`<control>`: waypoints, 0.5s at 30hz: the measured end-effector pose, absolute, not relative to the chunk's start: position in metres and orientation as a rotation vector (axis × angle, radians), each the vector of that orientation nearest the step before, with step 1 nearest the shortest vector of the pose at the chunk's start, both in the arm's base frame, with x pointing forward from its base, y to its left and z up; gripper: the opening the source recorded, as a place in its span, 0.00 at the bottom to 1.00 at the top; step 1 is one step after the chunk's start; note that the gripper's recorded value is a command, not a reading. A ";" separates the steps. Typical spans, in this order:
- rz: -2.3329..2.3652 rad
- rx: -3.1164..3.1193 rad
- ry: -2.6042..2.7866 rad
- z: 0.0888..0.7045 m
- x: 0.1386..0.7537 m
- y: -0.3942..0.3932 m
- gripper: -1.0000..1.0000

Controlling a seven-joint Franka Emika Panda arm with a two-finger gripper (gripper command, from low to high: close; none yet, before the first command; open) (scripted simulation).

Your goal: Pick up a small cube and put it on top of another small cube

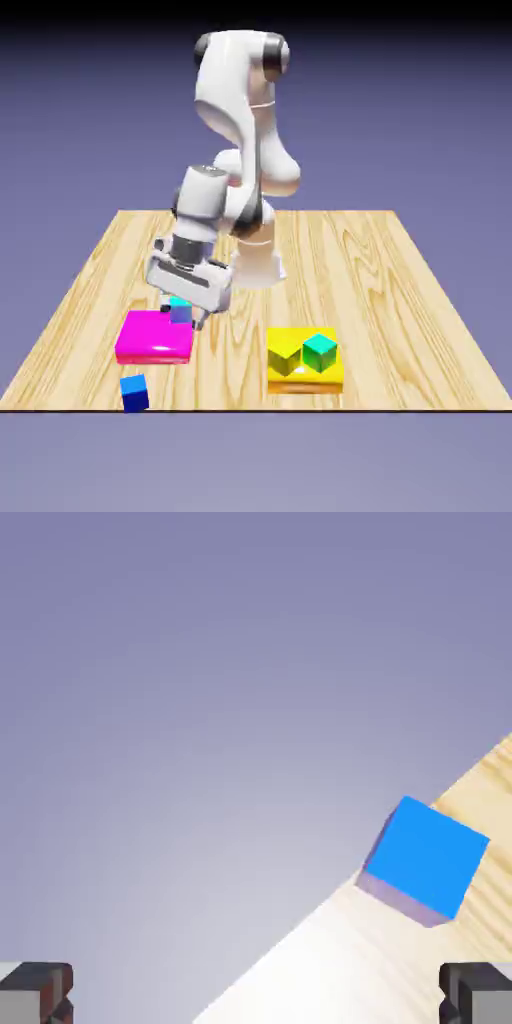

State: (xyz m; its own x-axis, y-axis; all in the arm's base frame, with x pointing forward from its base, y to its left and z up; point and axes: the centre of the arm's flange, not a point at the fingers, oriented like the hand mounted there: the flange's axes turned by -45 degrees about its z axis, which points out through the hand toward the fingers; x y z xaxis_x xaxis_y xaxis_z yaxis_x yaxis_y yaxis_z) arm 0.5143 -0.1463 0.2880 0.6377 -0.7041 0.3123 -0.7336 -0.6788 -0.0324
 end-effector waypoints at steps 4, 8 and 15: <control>0.356 2.644 -1.449 0.248 0.521 -0.182 0.50; 0.263 2.508 -1.681 0.208 0.521 -0.218 0.50; 0.236 2.459 -1.758 0.137 0.524 -0.238 0.50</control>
